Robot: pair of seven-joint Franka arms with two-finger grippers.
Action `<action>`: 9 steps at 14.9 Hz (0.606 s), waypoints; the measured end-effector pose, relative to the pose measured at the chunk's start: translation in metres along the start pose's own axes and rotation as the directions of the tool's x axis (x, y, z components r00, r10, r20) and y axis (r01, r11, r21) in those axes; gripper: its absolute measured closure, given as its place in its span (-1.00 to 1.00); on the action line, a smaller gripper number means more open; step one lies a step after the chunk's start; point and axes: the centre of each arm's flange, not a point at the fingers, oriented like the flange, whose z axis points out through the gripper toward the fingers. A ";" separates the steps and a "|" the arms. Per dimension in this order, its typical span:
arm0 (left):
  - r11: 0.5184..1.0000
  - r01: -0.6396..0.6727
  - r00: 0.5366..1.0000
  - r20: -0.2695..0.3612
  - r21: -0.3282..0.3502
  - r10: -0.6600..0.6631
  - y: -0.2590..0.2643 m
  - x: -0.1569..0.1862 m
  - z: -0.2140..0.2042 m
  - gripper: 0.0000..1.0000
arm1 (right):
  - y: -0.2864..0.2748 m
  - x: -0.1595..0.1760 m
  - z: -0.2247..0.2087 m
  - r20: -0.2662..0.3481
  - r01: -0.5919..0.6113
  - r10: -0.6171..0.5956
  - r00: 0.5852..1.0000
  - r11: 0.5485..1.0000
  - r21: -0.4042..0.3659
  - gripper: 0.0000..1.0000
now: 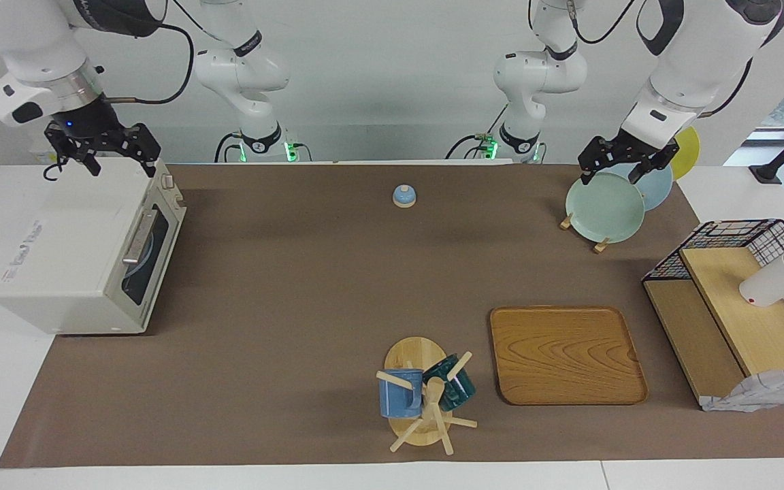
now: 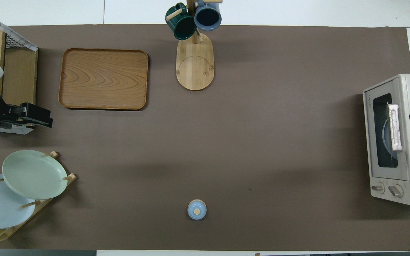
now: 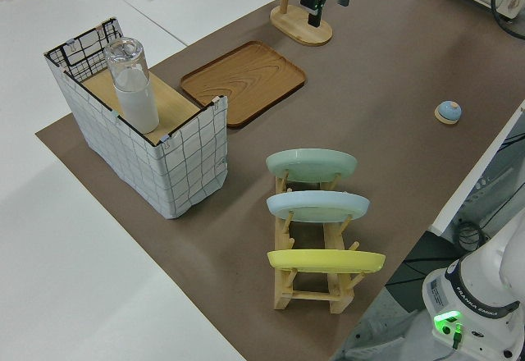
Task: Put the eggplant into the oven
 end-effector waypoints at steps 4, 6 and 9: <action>1.000 0.000 1.000 0.000 0.000 0.000 0.000 0.000 0.000 -1.00 | 0.005 0.002 -0.002 -0.022 -0.009 0.009 1.000 1.000 0.005 -1.00; 1.000 0.000 1.000 0.000 0.000 0.000 0.000 0.000 0.000 -1.00 | -0.002 0.003 -0.002 -0.028 0.001 -0.001 1.000 1.000 0.004 -1.00; 1.000 0.000 1.000 0.000 0.000 0.000 0.000 0.000 0.000 -1.00 | -0.010 0.004 -0.002 -0.029 0.014 -0.014 0.999 1.000 0.003 -1.00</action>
